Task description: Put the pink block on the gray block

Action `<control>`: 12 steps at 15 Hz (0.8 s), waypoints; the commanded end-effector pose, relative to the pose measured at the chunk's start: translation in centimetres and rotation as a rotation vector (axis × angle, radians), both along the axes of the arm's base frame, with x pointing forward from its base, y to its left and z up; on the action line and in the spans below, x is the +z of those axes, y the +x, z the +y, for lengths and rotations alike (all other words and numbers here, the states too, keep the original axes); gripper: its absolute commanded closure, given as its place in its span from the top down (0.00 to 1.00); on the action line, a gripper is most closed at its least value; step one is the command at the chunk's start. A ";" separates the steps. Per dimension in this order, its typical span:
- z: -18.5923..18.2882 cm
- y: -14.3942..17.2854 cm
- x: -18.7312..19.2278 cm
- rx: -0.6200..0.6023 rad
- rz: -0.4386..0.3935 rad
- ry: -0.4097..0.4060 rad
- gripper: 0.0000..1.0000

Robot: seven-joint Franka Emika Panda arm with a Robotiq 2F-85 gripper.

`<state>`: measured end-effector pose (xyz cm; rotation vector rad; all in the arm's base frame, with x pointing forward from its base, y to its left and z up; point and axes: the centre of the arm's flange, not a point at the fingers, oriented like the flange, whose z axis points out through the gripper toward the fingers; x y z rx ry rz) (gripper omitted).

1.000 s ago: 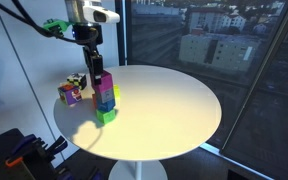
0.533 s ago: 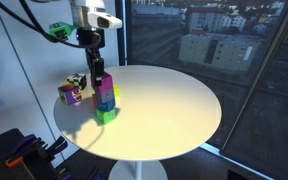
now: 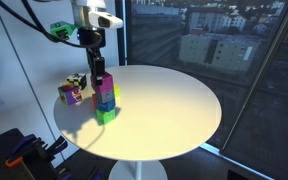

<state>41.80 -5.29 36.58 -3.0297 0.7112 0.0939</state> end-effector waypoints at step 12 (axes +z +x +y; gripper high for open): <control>1.4 0.1 2.2 0.023 -0.049 0.084 1.00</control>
